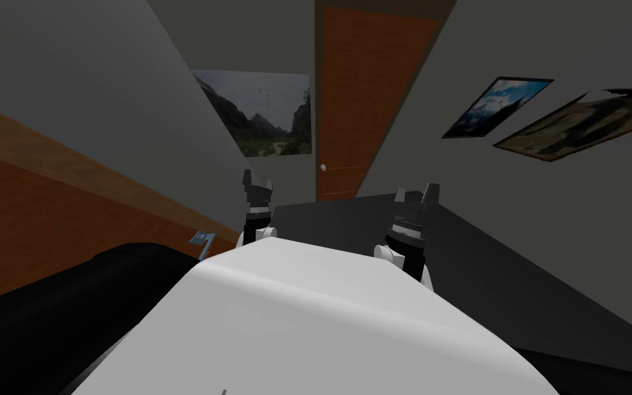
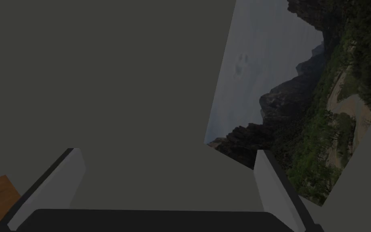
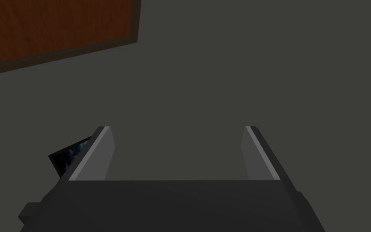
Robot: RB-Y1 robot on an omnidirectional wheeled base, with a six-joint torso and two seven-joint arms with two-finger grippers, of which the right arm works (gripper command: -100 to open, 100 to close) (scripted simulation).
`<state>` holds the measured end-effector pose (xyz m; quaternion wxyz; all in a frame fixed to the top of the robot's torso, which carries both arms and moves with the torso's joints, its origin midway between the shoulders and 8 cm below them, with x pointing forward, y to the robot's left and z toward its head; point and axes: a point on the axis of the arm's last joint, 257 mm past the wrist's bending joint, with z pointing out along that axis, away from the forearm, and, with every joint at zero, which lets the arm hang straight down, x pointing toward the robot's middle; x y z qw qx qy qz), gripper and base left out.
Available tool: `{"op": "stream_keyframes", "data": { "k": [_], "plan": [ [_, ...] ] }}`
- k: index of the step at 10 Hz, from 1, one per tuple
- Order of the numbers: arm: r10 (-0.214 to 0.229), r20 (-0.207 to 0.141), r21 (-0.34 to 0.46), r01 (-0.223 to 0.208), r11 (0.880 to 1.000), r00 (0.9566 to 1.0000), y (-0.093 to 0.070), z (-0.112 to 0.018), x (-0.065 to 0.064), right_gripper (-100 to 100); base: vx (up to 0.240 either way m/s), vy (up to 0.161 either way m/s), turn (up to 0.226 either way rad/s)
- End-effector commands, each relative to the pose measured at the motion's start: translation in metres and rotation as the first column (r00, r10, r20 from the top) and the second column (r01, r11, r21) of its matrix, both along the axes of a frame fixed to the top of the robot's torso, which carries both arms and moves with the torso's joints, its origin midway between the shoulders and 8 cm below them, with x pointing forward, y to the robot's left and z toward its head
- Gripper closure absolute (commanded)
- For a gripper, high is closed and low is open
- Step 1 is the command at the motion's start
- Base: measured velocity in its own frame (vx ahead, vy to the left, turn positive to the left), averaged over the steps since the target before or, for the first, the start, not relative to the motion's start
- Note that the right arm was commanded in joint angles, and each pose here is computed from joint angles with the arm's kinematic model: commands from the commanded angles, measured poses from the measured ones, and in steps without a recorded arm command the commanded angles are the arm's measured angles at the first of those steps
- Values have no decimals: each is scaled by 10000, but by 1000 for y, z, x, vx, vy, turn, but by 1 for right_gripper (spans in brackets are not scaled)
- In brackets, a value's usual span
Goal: Pull the door open
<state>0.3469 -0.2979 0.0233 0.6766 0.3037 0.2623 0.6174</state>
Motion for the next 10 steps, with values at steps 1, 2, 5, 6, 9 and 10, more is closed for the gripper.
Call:
{"op": "stream_keyframes", "data": {
  "k": [1, 2, 5, 6, 9, 10],
  "plan": [
    [261, -98, 348, -257, 9991, 9996, -2, -9, 5, -100, 53, 17, 112],
    [428, -156, 583, -418, 9974, 9990, -3, -15, 8, -100, 124, 9, 179],
    [937, -313, 1348, -887, 9869, 9951, -6, -35, 17, -100, 151, -10, 141],
    [1169, -373, 1720, -1089, 9791, 9924, -8, -44, 22, -100, 132, 4, 176],
    [1560, -455, 2386, -1409, 9608, 9867, -12, -61, 29, -100, 108, -3, 117],
    [1684, -475, 2607, -1505, 9536, 9846, -13, -67, 31, -100, 86, 1, 110]
  ]
}}
